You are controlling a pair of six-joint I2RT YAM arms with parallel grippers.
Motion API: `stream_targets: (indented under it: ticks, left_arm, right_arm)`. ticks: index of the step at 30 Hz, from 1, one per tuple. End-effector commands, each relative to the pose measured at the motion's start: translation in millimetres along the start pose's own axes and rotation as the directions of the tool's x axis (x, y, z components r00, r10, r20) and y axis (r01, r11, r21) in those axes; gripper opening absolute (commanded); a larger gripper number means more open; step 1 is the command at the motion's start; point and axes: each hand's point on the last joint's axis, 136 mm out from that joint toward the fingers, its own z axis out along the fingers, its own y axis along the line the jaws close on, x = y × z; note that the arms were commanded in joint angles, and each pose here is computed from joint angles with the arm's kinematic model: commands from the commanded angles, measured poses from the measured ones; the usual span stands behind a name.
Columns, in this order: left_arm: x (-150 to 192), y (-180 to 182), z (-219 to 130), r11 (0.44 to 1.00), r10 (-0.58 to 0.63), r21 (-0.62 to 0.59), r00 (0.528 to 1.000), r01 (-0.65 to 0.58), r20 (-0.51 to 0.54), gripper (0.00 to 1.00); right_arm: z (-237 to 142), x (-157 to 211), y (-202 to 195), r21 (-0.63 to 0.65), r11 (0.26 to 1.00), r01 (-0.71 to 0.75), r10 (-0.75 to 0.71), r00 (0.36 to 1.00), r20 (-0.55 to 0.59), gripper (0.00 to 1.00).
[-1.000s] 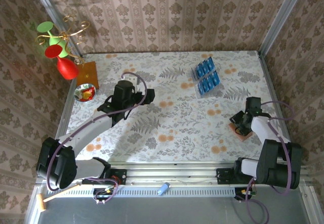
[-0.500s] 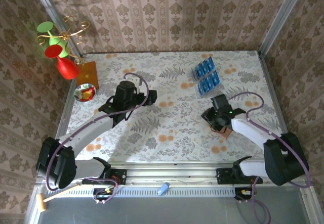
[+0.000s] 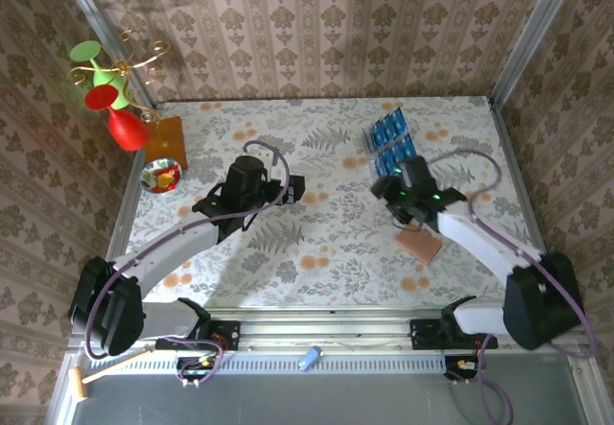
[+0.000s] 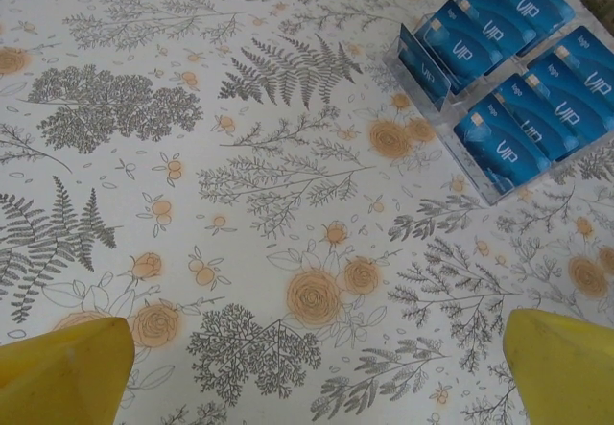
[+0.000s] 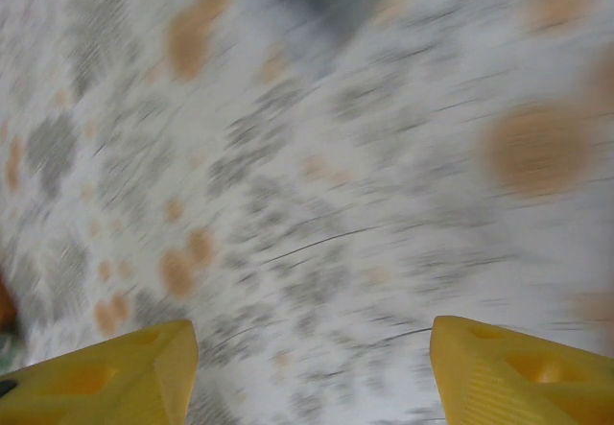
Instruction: Put the credit cards into the card holder
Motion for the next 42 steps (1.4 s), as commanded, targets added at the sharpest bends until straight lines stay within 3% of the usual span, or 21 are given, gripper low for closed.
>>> stream_targets:
  ticks: [1, 8, 17, 29, 33, 42]
  left_arm:
    - [-14, -5, -12, 1.0, -0.005, 0.001, 0.999, 0.005, 0.042, 1.0]
    - [-11, -10, -14, 1.0, -0.006, 0.013, 0.999, 0.005, 0.051, 1.0]
    - [-12, -14, -13, 1.0, 0.001, 0.007, 0.998, -0.001, 0.061, 1.0]
    - [-2, -12, -14, 1.0, 0.005, -0.011, 0.999, -0.005, 0.051, 1.0]
    - [-1, -12, -14, 1.0, 0.005, -0.016, 0.999, -0.004, 0.049, 1.0]
    - [-3, -14, -11, 1.0, 0.015, -0.019, 0.999, -0.014, 0.044, 1.0]
  right_arm:
    - [-24, -11, -72, 0.136, 0.989, -0.058, 0.052, 0.998, 0.047, 0.69]
    - [-52, -18, -152, 0.236, 0.953, -0.188, 0.175, 0.982, 0.076, 0.77]
    - [-17, -9, -161, 0.236, 0.95, -0.206, 0.22, 0.975, -0.036, 0.75]
    - [12, 13, -131, 0.17, 0.977, -0.129, 0.15, 0.982, -0.119, 0.6]
    - [19, 26, -106, 0.138, 0.987, -0.082, 0.102, 0.984, -0.143, 0.54]
    - [44, 72, -31, 0.069, 0.995, 0.068, -0.052, 0.976, -0.21, 0.51]
